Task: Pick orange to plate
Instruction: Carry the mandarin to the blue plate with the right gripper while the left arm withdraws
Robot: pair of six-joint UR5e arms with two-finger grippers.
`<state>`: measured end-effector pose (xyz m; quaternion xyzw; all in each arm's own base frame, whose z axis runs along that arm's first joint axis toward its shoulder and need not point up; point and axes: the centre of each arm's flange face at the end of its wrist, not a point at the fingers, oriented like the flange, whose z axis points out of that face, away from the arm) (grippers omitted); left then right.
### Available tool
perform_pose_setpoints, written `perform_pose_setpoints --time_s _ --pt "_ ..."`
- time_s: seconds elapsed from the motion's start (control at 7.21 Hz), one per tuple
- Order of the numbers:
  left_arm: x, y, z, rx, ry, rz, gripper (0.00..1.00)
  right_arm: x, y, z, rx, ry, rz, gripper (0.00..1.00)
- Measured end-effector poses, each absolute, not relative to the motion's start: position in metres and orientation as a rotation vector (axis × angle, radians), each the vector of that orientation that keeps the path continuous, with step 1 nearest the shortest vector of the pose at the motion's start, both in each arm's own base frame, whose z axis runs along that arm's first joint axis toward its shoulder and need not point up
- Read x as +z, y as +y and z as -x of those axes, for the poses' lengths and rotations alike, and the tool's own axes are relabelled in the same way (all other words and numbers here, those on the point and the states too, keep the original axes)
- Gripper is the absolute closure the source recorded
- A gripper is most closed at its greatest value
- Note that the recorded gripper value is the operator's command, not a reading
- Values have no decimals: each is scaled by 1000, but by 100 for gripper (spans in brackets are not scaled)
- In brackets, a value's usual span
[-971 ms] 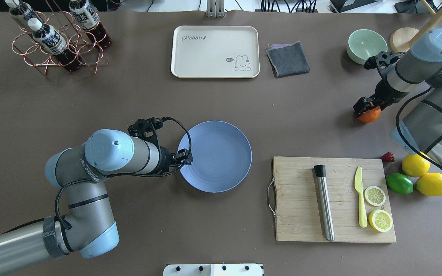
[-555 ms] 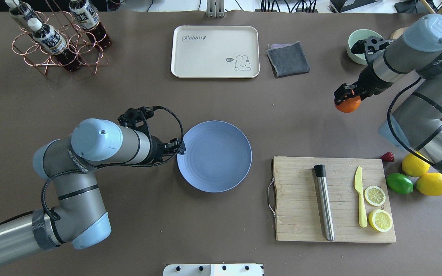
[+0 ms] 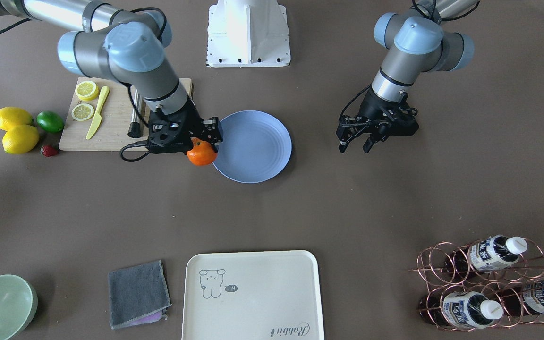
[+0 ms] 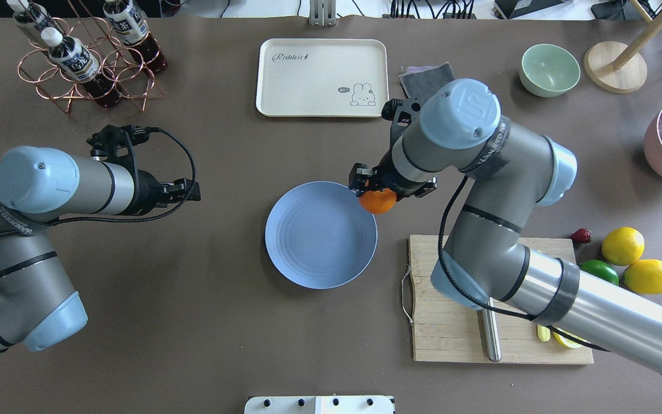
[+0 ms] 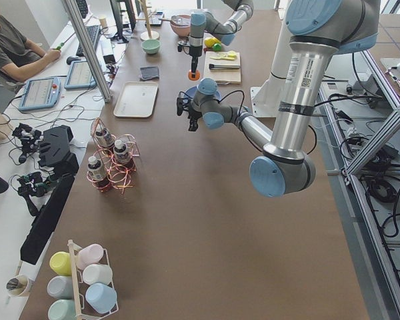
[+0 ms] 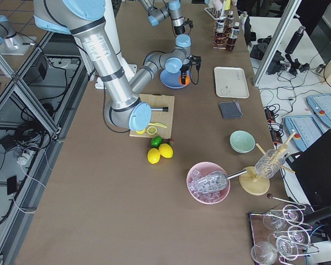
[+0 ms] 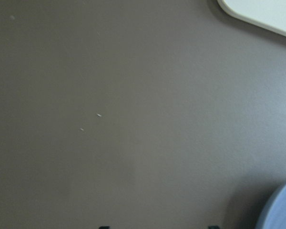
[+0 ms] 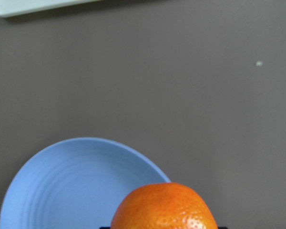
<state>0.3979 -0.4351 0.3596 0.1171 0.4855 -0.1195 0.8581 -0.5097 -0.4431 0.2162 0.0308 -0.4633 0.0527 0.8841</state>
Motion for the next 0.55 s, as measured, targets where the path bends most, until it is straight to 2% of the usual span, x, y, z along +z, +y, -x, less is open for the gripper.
perform_pose_setpoints --time_s 0.28,0.55 --pt "368 -442 -384 -249 1001 -266 24 186 -406 572 134 -948 -56 100" --pt "372 -446 -380 -254 993 -270 24 186 -402 608 137 -914 -56 97"
